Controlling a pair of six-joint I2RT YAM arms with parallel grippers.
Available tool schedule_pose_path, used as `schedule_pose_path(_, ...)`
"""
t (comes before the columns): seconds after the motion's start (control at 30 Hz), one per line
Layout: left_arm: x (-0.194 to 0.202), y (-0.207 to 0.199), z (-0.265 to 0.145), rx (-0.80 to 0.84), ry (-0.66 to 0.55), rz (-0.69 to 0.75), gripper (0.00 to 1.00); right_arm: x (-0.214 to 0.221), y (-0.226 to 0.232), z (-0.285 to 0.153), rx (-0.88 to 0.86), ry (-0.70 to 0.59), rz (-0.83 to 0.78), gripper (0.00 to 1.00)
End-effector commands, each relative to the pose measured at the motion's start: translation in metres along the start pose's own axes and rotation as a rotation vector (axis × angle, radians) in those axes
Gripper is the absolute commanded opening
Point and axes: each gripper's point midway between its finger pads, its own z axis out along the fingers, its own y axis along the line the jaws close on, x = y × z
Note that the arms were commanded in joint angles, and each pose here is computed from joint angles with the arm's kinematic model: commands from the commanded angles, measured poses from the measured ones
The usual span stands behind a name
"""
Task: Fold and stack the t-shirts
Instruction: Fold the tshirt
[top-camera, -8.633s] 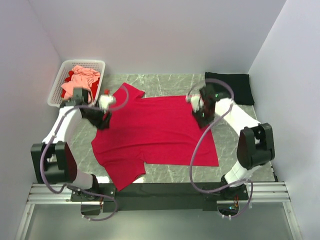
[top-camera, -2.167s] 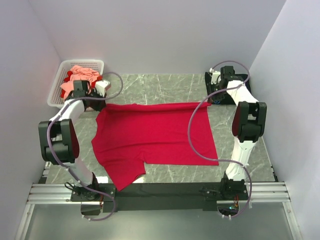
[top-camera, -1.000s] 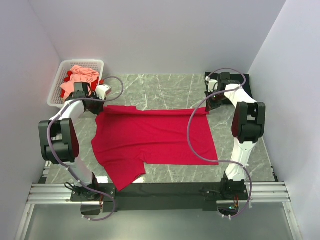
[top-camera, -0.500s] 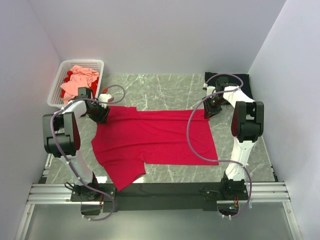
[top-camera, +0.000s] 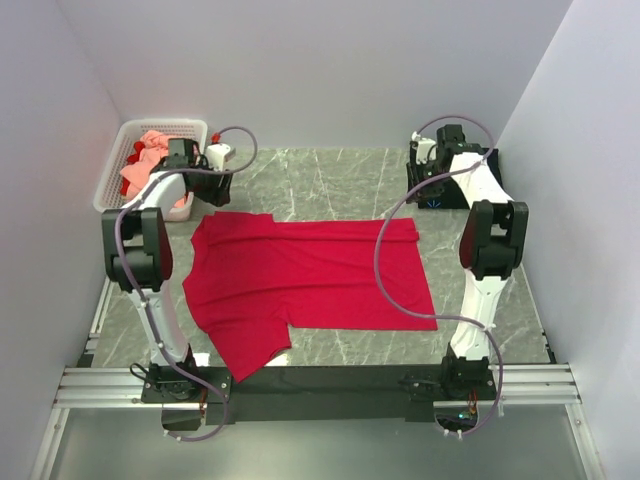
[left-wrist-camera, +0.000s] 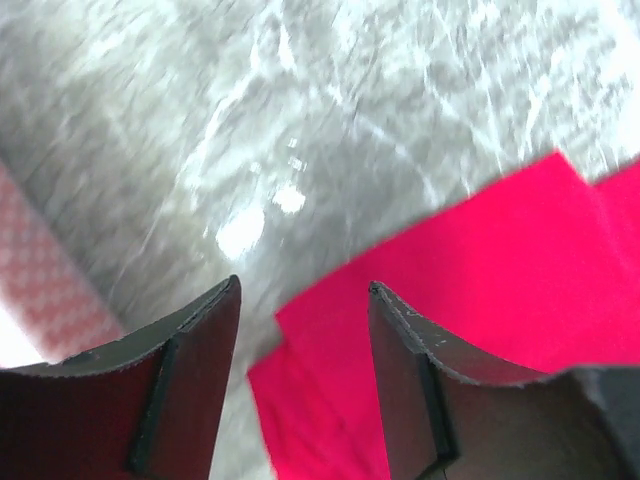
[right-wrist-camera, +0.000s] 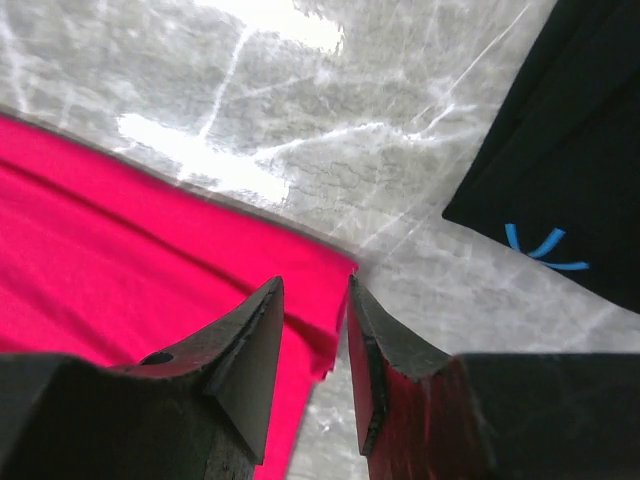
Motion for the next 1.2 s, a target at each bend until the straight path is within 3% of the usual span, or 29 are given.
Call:
schedule_pose_path(0.0,0.009,0.009,0.018,-0.051,0.043,-0.056,0.60,0.004,0.002,0.012,-0.011,0.032,0.036,0.39)
schedule_pose_path(0.5,0.062,-0.021,0.047,0.025,0.182,-0.125,0.61,0.007,0.011,0.020,-0.006,0.045,0.019,0.39)
schedule_pose_path(0.7,0.070,-0.031,0.050,0.048,0.203,-0.154,0.44,0.007,0.010,0.021,-0.003,0.044,0.020,0.38)
schedule_pose_path(0.9,0.046,-0.022,0.044,0.027,0.159,-0.144,0.13,0.005,0.010,0.023,-0.009,0.044,0.022,0.37)
schedule_pose_path(0.93,0.039,-0.021,0.041,0.028,0.143,-0.135,0.05,0.005,0.011,0.022,-0.012,0.042,0.021,0.36)
schedule_pose_path(1.17,0.004,-0.024,0.013,0.037,0.058,-0.088,0.01,0.007,0.011,0.019,-0.005,0.040,0.017,0.35)
